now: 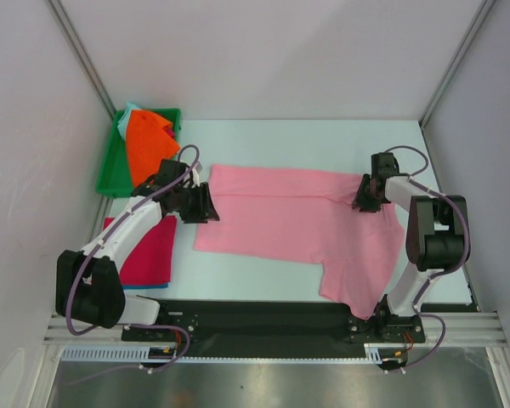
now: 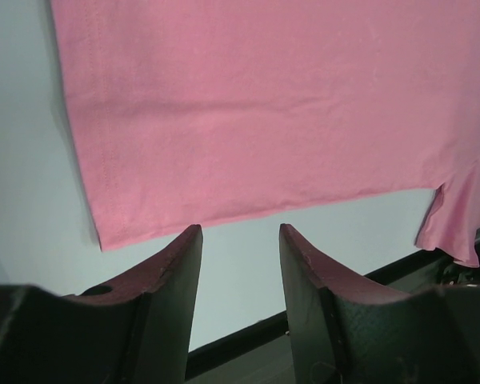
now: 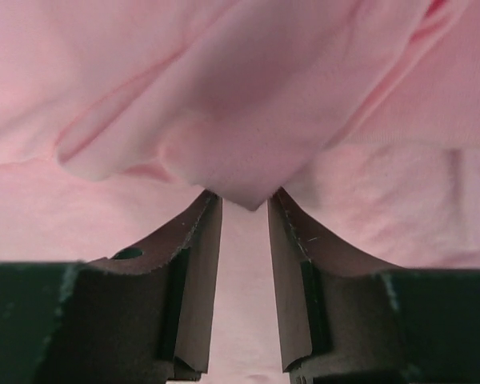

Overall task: Fold and stack the t-shirts
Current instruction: Fold the tshirt

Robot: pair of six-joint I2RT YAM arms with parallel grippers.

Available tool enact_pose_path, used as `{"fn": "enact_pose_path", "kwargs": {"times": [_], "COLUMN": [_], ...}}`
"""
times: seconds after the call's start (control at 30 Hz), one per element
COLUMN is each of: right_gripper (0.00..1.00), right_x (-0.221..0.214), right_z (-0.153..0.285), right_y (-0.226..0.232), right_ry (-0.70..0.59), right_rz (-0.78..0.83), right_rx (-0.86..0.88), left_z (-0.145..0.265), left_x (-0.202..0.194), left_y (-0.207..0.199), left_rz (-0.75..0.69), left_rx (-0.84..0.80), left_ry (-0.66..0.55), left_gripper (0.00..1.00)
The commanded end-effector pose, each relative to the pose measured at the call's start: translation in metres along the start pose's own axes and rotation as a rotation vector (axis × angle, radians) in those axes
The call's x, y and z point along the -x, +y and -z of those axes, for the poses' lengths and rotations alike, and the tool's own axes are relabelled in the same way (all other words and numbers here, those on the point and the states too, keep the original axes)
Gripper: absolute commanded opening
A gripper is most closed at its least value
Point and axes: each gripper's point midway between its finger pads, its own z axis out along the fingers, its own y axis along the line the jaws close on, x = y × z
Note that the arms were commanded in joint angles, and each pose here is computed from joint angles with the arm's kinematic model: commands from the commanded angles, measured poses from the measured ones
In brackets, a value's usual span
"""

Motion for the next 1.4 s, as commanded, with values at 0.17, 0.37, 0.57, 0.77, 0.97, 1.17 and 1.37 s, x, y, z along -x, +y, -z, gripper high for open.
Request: {"fn": "enact_pose_path", "kwargs": {"times": [0.17, 0.37, 0.57, 0.77, 0.97, 1.17, 1.37], "right_gripper": [0.34, 0.25, 0.0, 0.0, 0.0, 0.0, 0.0], "right_x": [0.041, 0.042, 0.042, 0.031, -0.001, -0.018, -0.027], "right_z": [0.003, 0.002, 0.015, 0.04, 0.045, 0.047, 0.058], "right_y": [0.017, 0.021, 0.035, 0.045, 0.053, 0.06, 0.068], "right_ry": [-0.1, -0.082, -0.047, 0.036, 0.195, 0.244, 0.286], "right_rz": [0.023, 0.01, -0.057, -0.211, -0.439, -0.616, -0.745], "right_rx": [0.04, 0.054, 0.1, 0.184, 0.248, 0.284, 0.333], "left_z": [0.009, 0.006, 0.004, 0.003, -0.002, -0.008, -0.01], "left_x": [0.0, 0.001, 0.0, -0.003, -0.009, -0.014, -0.022], "left_y": [0.005, 0.003, 0.003, 0.005, 0.007, 0.007, 0.01], "left_rz": [-0.009, 0.003, 0.012, 0.027, 0.046, 0.07, 0.085], "left_rx": [0.004, -0.01, -0.015, -0.013, -0.017, -0.028, -0.032], "left_ry": [-0.033, -0.029, -0.027, -0.029, -0.024, -0.021, -0.017], "left_gripper": [0.49, 0.49, 0.49, 0.49, 0.49, 0.49, 0.49]}}
